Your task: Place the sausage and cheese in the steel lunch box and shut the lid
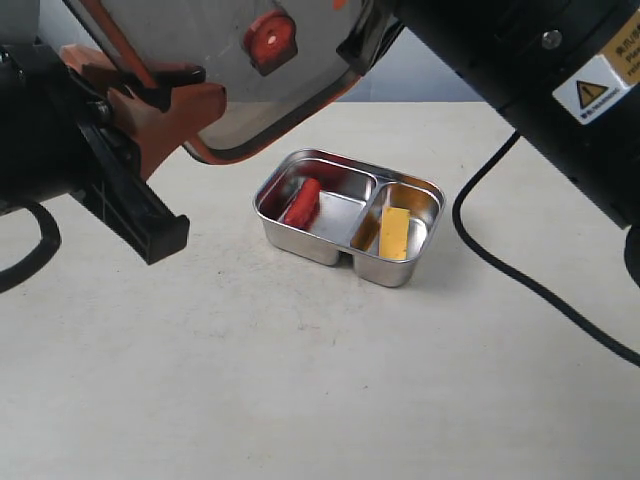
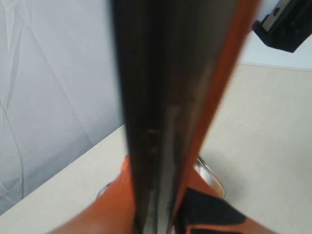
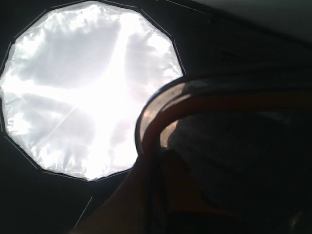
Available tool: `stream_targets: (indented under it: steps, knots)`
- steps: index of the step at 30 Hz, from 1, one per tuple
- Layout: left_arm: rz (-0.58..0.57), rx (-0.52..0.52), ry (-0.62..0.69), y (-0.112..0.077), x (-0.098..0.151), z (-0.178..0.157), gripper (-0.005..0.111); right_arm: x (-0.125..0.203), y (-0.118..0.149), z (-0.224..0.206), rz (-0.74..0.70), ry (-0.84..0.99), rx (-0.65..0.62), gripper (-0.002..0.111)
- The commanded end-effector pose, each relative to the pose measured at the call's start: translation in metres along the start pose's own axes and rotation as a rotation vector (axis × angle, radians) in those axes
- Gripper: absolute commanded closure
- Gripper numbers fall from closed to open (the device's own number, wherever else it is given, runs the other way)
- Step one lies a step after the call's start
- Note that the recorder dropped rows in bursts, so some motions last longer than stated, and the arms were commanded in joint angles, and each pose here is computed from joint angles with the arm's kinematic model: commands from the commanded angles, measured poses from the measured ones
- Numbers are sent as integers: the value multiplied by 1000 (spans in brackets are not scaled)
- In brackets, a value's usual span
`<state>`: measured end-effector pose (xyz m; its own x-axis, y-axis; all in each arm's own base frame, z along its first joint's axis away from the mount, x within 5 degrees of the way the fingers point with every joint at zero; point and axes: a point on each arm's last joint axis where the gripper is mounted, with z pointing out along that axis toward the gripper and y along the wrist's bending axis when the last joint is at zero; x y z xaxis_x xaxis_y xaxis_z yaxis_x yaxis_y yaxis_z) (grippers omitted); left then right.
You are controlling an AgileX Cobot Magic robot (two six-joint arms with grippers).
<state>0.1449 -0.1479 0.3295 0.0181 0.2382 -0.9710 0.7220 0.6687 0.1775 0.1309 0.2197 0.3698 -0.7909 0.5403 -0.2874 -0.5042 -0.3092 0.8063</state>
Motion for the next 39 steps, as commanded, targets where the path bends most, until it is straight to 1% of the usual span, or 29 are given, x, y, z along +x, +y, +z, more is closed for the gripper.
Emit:
stream_targets:
  steps: [1,4,10,12,19,21,23,26,27,28,29,34,36,39]
  knots:
    - [12,10,44,-1,5,1,107,4,5,1,-8,34,-46,109]
    - [14,-2,87,2,10,1,107,6,7,0,-22,54,-64,109]
    - [2,-58,118,15,14,0,107,11,16,-1,-40,102,-165,109]
    - [1,-69,121,17,14,0,107,12,17,-1,-25,122,-168,109]
    - [49,-72,160,19,18,-1,107,18,16,-2,-63,184,-173,109]
    - [52,-72,162,19,18,-1,107,19,16,-2,-72,198,-165,103]
    - [54,-71,166,19,19,-1,107,20,14,-2,-73,211,-145,91]
    - [58,-70,169,19,19,-1,107,21,8,-2,-51,225,-77,73]
    - [60,-69,175,19,19,-1,107,22,6,-2,-54,233,-56,68]
    - [70,-69,178,19,20,-1,107,22,4,-2,-53,236,-40,65]
    - [78,-67,186,19,20,-1,107,23,4,-2,-52,241,-38,64]
    - [86,-65,200,19,22,-1,107,22,8,-3,-51,239,-47,64]
    - [86,-65,202,19,22,-1,107,22,12,-5,-69,253,-50,64]
    - [97,-63,217,19,23,-2,107,24,15,-8,-114,292,-13,64]
